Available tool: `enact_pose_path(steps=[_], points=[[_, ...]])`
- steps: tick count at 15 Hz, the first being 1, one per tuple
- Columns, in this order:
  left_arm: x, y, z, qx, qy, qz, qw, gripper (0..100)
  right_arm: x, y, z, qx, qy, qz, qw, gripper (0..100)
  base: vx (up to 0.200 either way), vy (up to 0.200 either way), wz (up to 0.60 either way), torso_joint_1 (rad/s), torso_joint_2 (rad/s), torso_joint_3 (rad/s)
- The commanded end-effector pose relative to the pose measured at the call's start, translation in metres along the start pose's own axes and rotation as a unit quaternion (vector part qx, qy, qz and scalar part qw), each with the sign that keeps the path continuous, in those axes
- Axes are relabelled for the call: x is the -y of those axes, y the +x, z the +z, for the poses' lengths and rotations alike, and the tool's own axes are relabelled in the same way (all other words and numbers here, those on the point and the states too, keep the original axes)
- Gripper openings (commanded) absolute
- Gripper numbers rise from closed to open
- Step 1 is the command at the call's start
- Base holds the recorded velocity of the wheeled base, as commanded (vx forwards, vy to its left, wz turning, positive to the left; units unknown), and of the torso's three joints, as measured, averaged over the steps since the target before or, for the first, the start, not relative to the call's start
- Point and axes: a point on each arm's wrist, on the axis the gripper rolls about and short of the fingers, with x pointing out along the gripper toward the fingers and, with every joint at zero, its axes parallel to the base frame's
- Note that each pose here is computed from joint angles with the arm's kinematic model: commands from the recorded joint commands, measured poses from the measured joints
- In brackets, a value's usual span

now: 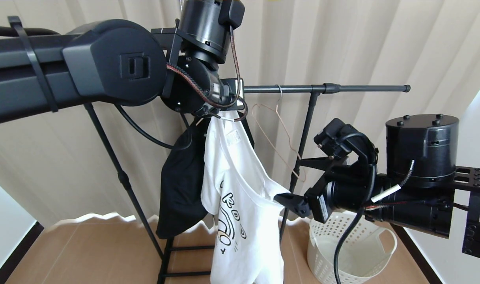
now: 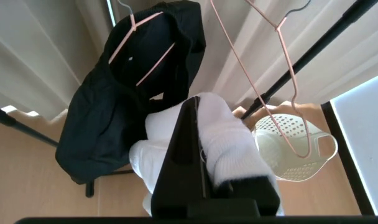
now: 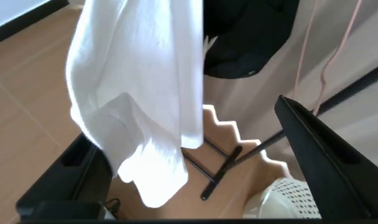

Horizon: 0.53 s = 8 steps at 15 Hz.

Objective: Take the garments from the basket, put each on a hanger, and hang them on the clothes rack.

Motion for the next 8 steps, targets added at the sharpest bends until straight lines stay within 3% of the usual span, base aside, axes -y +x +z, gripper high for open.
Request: enact_pose_path(steps=[1, 5, 8], points=[[0.0, 0.001, -0.001, 0.002, 0.006, 0.011, 0.9999, 0, -0.001, -0.01, -0.001, 0.008, 0.001, 0.027, 0.9996, 100, 0.0, 0.0, 0.0, 0.0, 0.0, 0.0], [0.0, 0.01, -0.005, 0.008, 0.016, 0.053, 0.9984, 0, 0.004, -0.016, 0.0, 0.016, 0.004, 0.031, 0.9994, 100, 0.0, 0.0, 0.0, 0.0, 0.0, 0.0], [0.004, 0.011, -0.006, 0.012, 0.018, 0.053, 0.9984, 0, 0.004, -0.016, 0.001, 0.017, 0.004, 0.03, 0.9994, 100, 0.0, 0.0, 0.0, 0.0, 0.0, 0.0]])
